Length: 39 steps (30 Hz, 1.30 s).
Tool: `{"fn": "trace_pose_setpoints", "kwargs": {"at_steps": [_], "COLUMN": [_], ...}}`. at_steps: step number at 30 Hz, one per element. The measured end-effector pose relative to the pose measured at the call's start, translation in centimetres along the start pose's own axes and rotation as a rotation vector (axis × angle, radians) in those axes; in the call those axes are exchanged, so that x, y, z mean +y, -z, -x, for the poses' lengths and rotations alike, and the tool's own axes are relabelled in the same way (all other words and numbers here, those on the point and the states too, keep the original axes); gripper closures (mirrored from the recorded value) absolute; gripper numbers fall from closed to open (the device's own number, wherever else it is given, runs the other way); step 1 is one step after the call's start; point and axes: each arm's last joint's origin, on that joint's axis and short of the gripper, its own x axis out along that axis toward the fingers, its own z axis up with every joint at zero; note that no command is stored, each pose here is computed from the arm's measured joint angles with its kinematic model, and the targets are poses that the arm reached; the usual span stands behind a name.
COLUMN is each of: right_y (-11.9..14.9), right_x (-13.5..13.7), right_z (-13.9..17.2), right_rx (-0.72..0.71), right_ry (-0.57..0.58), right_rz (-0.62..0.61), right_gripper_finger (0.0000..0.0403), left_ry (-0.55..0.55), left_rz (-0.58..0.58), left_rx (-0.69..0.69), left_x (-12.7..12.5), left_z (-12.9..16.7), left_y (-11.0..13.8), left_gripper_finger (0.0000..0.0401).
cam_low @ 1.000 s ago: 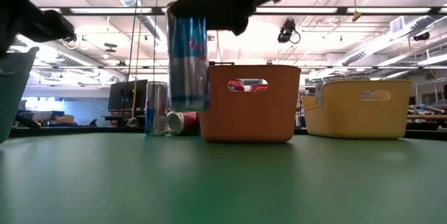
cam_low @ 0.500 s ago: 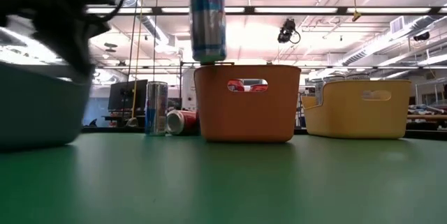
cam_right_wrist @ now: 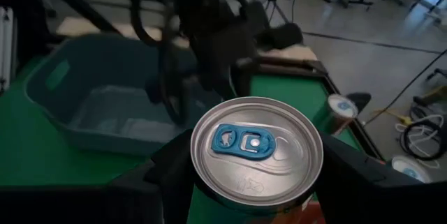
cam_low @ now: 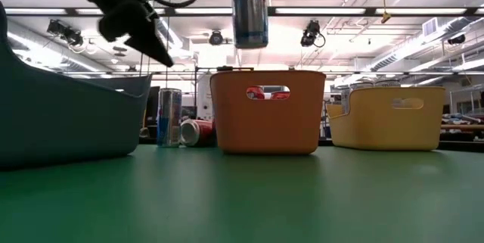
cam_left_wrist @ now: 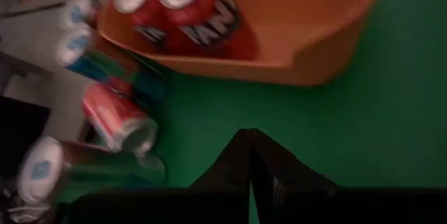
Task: Sort soda cans
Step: Put the blue soda can into the blue bin
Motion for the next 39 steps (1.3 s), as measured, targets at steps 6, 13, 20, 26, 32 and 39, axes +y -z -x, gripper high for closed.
{"fn": "trace_pose_setpoints", "kwargs": {"at_steps": [6,13,20,26,32,39], "right_y": [-0.5,-0.6,-2.7,-3.0,-0.9,1.6], "right_x": [-0.2,-0.1,1.0,1.2,0.4,-0.1], "right_z": [-1.6,-5.3,-10.9,-15.9,-19.1,-21.3], "right_rx": [-0.093,-0.256,-0.268,-0.180,-0.118,-0.032], "right_ry": [-0.033,-0.132,-0.214,-0.257,-0.243,-0.265], "right_rz": [-0.043,-0.077,-0.036,-0.011,-0.039,-0.105], "right_gripper_finger": [0.0174,0.0175,0.0175,0.0175,0.0175,0.0175], "left_ry": [-0.013,0.034,0.056,0.047,0.040,0.032], "left_rz": [0.056,0.231,0.275,0.253,0.250,0.248], "left_rx": [-0.080,-0.305,-0.352,-0.320,-0.320,-0.318], "left_x": [2.4,6.1,7.7,7.8,7.8,7.9], "left_z": [2.2,8.2,10.5,10.5,10.5,10.6], "left_y": [-0.2,1.2,3.0,3.5,3.5,3.7], "left_gripper_finger": [0.0396,0.0396,0.0396,0.0396,0.0396,0.0396]}}
